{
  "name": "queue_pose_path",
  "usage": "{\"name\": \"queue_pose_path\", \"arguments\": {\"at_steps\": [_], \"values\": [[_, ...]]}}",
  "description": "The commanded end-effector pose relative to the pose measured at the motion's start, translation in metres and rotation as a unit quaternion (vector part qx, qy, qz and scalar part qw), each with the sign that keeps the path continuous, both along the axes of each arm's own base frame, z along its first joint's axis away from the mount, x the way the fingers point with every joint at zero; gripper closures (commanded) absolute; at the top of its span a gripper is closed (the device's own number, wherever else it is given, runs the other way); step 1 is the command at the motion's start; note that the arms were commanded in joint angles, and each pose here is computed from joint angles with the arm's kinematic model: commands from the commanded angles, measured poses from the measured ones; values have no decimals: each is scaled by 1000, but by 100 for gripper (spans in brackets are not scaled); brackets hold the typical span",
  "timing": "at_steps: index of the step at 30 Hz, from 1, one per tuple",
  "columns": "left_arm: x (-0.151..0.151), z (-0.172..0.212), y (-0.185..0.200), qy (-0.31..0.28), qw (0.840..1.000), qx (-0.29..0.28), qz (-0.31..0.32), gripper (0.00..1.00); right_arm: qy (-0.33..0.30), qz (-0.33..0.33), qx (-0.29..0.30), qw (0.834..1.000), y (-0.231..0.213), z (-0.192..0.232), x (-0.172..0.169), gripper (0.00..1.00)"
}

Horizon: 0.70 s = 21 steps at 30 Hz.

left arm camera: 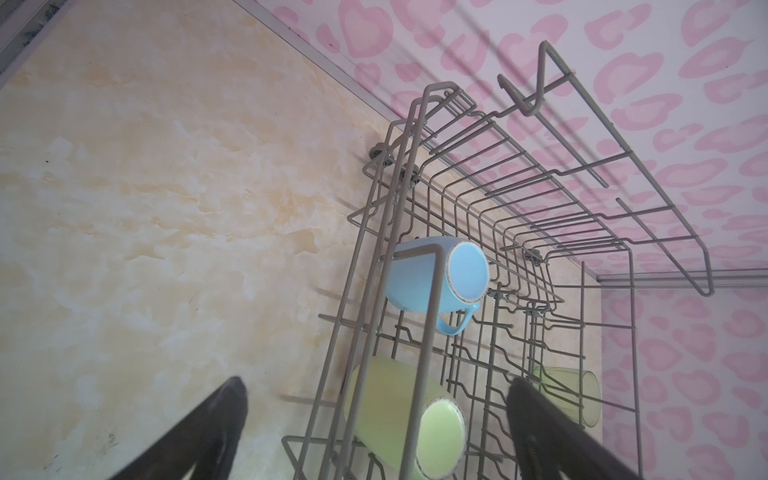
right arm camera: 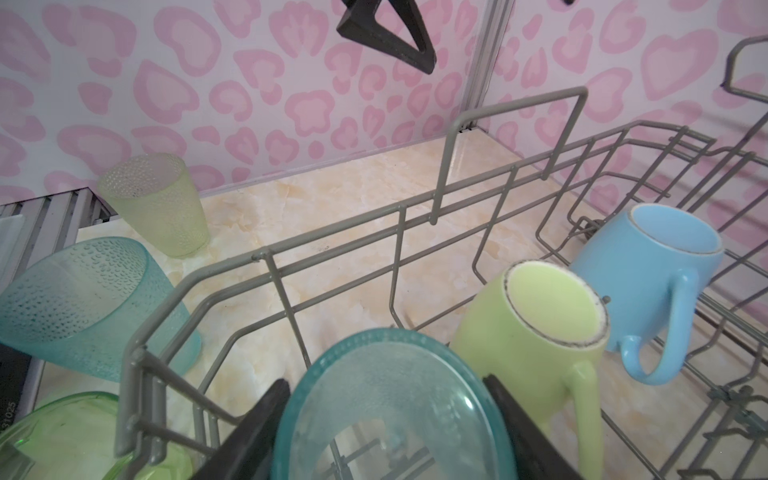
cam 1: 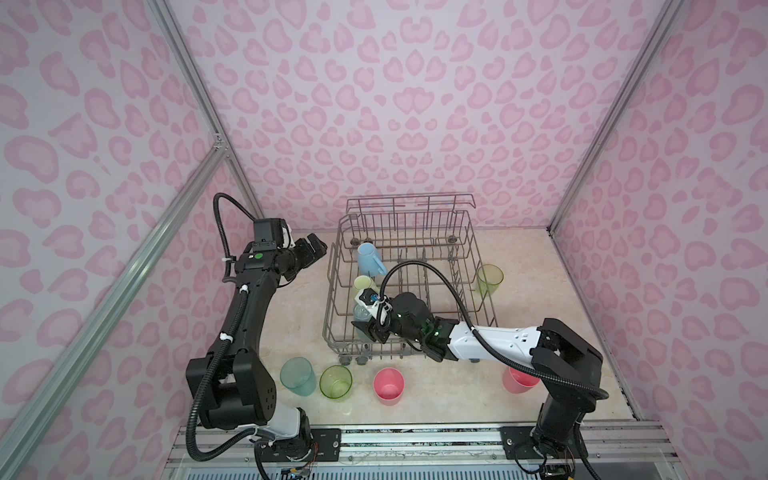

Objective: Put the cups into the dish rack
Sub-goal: 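Lower the teal cup with the right gripper into the rack's nearer section, then open the right gripper to release the teal cup and raise it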

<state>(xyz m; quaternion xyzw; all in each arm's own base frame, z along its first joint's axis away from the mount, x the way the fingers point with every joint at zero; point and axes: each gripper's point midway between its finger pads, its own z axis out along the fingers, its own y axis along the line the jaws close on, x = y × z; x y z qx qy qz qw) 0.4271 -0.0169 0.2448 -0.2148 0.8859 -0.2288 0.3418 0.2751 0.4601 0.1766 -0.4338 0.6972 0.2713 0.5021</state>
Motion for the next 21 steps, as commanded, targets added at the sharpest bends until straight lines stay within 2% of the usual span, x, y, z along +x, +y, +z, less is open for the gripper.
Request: {"name": "queue_pose_path", "arguments": {"at_steps": [1,9,21], "values": [[3,-1,-2,-5,1000,-4,-4,1,-2,4,-4,1000,2,-9,2,44],[4,0,-2,-6,1000,-6,-4,1,18,9,-23,1000,-1,-28,5,43],[4,-2,-2,-4,1000,-8,-4,1,8,18,-76,997,-9,-44,4,39]]}}
